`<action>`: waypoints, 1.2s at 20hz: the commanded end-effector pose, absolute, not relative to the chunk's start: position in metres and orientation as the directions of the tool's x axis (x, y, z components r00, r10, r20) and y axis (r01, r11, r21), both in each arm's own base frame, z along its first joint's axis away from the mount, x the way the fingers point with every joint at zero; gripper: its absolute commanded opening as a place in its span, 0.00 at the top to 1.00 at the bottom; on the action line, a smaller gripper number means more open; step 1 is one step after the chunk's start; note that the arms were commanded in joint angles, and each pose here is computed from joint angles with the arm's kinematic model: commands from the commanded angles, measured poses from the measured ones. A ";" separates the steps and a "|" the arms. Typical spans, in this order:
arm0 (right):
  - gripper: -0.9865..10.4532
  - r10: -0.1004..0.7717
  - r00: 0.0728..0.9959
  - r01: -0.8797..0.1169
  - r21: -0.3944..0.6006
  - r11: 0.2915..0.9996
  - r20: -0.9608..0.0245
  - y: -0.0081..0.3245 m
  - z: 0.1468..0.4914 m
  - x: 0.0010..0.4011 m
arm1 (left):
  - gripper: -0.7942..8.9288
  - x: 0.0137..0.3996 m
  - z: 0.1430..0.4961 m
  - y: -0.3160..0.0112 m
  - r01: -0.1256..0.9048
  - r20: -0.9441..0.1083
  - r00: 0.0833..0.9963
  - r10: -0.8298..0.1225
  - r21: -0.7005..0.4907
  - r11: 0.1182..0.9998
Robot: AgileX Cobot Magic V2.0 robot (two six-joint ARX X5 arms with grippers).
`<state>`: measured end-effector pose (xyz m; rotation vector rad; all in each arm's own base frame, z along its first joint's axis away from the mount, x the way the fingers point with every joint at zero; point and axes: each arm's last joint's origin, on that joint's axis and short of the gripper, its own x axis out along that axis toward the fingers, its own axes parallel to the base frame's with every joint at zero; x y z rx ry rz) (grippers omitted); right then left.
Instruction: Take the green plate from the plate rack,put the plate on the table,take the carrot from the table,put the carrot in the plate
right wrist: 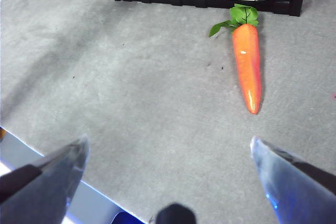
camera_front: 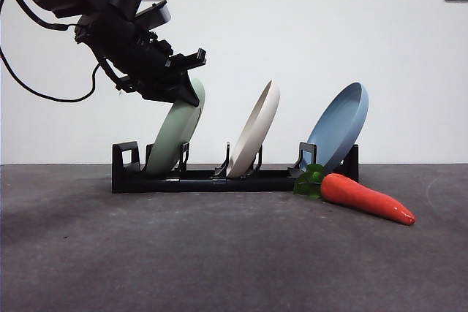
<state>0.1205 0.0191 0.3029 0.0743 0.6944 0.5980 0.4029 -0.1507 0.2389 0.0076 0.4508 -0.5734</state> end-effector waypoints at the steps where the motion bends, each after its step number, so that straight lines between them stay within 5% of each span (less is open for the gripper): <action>1: 0.34 0.543 0.611 -0.498 0.254 0.829 -0.575 0.019 0.304 0.120 | 0.93 0.401 0.239 -0.153 0.528 -0.412 0.728 -0.547 -0.172 0.832; 12: 0.34 0.543 0.612 -0.498 0.254 0.829 -0.575 0.019 0.304 0.120 | 0.93 0.357 0.323 -0.139 0.576 -0.298 0.752 -0.589 -0.140 0.806; 19: 0.34 0.543 0.612 -0.498 0.253 0.829 -0.575 0.019 0.304 0.120 | 0.92 0.255 0.381 -0.151 0.671 -0.409 0.713 -0.570 0.163 0.723; 24: 0.34 0.543 0.612 -0.498 0.254 0.829 -0.575 0.019 0.304 0.120 | 0.92 0.215 0.351 -0.184 0.732 -0.618 0.638 -0.459 0.302 0.610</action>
